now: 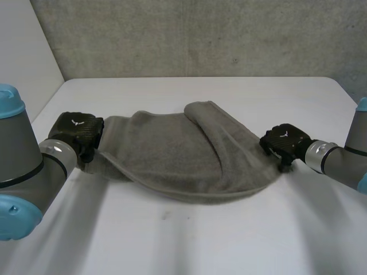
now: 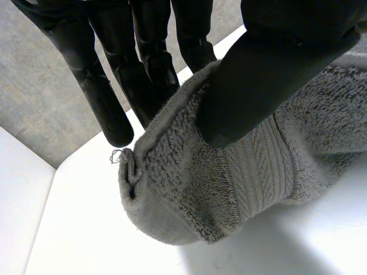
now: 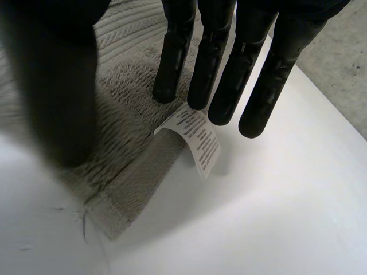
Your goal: Fold the towel.
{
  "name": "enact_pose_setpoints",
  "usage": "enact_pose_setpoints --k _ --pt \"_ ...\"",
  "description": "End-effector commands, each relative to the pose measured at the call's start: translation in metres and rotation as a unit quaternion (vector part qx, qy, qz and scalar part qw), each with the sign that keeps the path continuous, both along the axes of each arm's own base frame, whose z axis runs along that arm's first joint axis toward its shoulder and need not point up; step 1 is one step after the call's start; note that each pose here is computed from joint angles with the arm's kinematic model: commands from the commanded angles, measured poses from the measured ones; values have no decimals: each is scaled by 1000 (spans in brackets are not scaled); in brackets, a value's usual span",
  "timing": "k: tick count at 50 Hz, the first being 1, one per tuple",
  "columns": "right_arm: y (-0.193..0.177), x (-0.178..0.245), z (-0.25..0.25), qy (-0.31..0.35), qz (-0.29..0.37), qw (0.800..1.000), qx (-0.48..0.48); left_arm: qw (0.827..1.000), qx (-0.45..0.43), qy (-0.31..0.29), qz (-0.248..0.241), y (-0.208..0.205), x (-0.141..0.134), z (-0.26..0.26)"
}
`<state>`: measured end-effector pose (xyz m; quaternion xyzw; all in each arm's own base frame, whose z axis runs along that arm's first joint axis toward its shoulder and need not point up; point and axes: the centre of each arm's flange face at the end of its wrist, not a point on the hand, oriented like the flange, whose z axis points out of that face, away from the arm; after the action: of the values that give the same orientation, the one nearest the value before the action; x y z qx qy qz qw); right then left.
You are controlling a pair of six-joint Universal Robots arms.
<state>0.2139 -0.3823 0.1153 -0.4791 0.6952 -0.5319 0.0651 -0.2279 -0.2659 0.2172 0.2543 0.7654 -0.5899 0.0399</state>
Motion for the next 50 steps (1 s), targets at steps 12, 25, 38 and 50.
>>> enact_pose_setpoints --k 12,25,38,50 --pt "-1 1 1 -6 -1 1000 1 1000 1 0 0 0 0 0" --pt "3 -5 58 -28 -22 999 -34 1000 4 -1 2 1 2 -2" --pt "36 -47 126 -11 -76 997 20 1000 -7 0 -2 20 7 11" --pt "83 -105 162 88 -111 989 44 1000 -29 -1 -7 54 19 27"
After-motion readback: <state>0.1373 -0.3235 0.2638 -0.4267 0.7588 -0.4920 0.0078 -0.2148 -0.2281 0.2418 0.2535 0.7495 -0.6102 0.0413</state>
